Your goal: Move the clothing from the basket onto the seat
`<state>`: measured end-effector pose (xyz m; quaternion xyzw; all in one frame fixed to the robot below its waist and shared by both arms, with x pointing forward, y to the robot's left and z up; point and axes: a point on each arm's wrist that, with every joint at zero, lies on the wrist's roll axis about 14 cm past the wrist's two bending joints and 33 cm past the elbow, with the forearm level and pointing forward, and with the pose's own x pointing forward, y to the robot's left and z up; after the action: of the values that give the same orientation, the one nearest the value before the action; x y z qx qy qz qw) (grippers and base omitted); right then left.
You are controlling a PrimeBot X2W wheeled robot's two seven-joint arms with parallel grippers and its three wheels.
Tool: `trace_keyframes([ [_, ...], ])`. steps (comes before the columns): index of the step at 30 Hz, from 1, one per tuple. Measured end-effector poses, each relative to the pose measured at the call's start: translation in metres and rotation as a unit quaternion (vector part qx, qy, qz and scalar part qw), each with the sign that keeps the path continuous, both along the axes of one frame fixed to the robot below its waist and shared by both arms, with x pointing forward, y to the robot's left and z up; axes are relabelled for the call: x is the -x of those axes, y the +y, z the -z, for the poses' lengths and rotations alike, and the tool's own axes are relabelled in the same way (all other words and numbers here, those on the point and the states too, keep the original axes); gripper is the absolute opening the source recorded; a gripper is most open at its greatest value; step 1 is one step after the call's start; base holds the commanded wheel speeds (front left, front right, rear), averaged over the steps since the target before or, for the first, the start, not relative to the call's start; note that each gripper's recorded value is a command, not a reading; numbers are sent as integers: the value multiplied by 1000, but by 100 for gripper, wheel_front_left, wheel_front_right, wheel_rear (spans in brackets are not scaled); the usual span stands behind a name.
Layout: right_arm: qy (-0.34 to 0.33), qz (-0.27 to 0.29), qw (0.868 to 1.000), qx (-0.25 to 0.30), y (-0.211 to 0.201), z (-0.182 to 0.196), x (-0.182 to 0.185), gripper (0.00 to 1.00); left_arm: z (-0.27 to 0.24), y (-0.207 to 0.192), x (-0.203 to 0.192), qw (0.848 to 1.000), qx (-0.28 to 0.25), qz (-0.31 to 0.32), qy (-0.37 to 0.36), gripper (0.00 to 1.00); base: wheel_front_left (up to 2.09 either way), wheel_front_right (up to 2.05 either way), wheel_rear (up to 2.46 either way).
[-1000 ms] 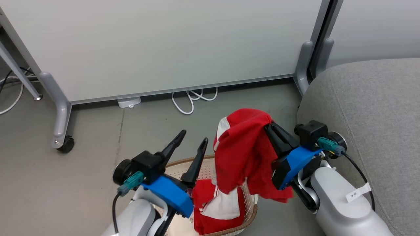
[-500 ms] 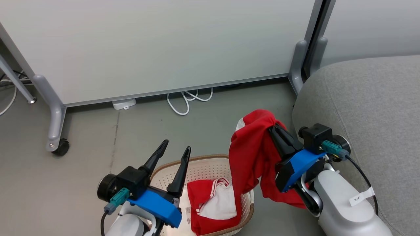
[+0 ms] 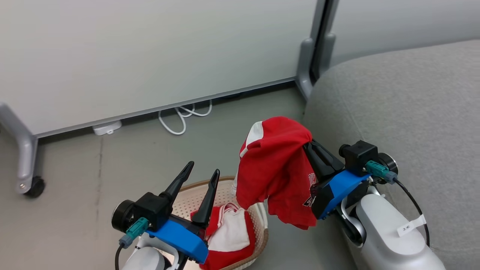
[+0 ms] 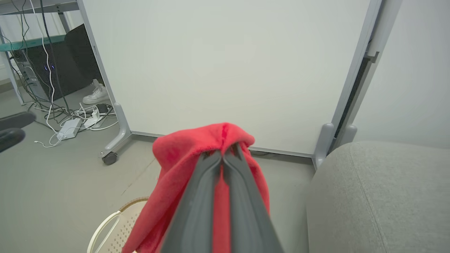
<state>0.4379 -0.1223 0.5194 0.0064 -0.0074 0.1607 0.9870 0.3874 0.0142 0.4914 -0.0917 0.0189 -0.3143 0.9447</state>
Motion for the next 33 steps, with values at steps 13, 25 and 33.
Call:
trace_keyframes([
  [13, 8, 94, 996, 5, -71, 5, 30, 0, 5, -67, 4, 995, 6, 100, 7, 100, 0, 0, 0],
  [25, 23, 178, 984, 0, -125, 16, 67, 0, 11, -119, 14, 983, 7, 185, 11, 100, 0, 0, 0],
  [33, 26, 198, 980, -4, -135, 19, 76, 0, 12, -128, 17, 980, 9, 198, 13, 100, 0, 0, 0],
])
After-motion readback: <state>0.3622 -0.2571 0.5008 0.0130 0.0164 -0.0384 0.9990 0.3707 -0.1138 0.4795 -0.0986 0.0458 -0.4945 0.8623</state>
